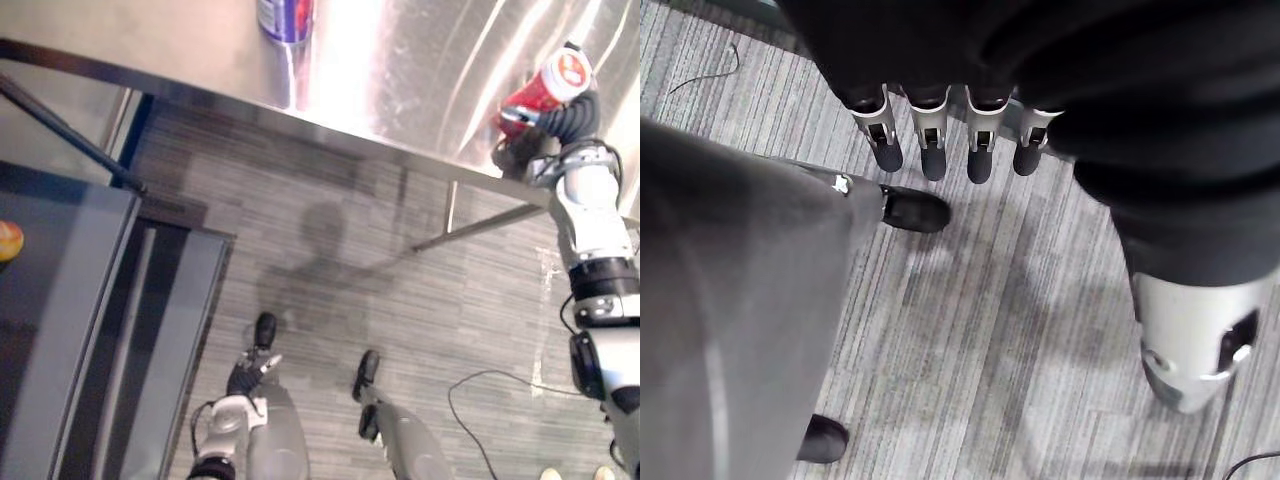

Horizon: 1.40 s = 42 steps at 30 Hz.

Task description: Put the gum and the chips on the shelf.

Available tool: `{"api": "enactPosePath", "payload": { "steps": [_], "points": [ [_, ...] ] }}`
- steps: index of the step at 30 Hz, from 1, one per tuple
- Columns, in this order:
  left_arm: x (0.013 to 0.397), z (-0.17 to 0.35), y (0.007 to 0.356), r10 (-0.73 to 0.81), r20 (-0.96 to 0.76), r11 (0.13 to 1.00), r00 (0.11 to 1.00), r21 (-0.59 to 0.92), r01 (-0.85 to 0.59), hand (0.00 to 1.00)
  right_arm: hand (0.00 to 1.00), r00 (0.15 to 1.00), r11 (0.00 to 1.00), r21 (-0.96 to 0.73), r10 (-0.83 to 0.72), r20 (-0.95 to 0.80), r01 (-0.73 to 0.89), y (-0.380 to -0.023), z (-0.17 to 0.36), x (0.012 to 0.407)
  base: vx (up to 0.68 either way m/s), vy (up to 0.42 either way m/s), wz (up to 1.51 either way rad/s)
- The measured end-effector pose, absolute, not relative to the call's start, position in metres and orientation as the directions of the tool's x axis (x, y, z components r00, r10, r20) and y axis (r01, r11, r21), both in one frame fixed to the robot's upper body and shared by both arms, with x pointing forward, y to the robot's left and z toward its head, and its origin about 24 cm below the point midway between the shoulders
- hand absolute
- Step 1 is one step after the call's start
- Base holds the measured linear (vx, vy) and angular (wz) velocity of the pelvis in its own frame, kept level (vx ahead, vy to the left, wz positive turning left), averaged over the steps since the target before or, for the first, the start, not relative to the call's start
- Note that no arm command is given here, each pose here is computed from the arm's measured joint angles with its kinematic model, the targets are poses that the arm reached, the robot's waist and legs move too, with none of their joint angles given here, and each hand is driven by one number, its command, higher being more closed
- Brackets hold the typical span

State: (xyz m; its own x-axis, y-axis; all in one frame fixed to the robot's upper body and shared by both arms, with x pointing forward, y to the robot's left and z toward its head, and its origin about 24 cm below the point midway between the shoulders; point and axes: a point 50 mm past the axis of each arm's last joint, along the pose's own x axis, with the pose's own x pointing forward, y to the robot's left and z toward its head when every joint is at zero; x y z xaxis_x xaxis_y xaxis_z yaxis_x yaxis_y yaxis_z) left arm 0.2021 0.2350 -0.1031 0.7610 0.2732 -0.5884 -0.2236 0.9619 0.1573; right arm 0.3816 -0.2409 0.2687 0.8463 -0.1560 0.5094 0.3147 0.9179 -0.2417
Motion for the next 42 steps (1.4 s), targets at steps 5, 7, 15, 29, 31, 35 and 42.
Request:
{"api": "enactPosePath", "payload": {
  "steps": [5, 7, 15, 29, 31, 35, 42],
  "points": [
    [0.202, -0.103, 0.236, 0.279, -0.587, 0.960, 0.760, 0.154, -0.234, 0.00, 1.00, 0.839, 0.918, -0.237, -0.157, 0.521, 0.319, -0.240, 0.273, 0.382, 0.00, 0.000, 0.00],
    [0.202, -0.103, 0.236, 0.281, -0.587, 0.959, 0.759, 0.153, -0.237, 0.00, 1.00, 0.837, 0.918, -0.235, -0.157, 0.524, 0.319, -0.239, 0.274, 0.381, 0.00, 0.000, 0.00],
    [0.202, -0.103, 0.237, 0.285, -0.586, 0.958, 0.758, 0.152, -0.243, 0.00, 1.00, 0.833, 0.917, -0.242, -0.147, 0.534, 0.317, -0.237, 0.278, 0.381, 0.00, 0.000, 0.00],
    [0.180, -0.117, 0.234, 0.285, -0.653, 0.956, 0.701, 0.142, -0.257, 0.00, 1.00, 0.852, 0.890, -0.290, -0.174, 0.495, 0.351, -0.262, 0.223, 0.347, -0.01, 0.005, 0.02],
    [0.168, -0.124, 0.231, 0.280, -0.683, 0.958, 0.675, 0.148, -0.246, 0.00, 1.00, 0.873, 0.887, -0.310, -0.177, 0.455, 0.341, -0.268, 0.205, 0.339, 0.04, 0.030, 0.08],
    [0.137, -0.138, 0.229, 0.270, -0.752, 0.960, 0.601, 0.162, -0.228, 0.00, 1.00, 0.914, 0.884, -0.365, -0.144, 0.380, 0.291, -0.272, 0.173, 0.319, 0.06, 0.019, 0.08],
    [0.112, -0.149, 0.229, 0.257, -0.815, 0.963, 0.520, 0.169, -0.211, 0.00, 1.00, 0.948, 0.887, -0.409, -0.088, 0.306, 0.214, -0.274, 0.146, 0.293, 0.01, -0.001, 0.00]
  ]
}}
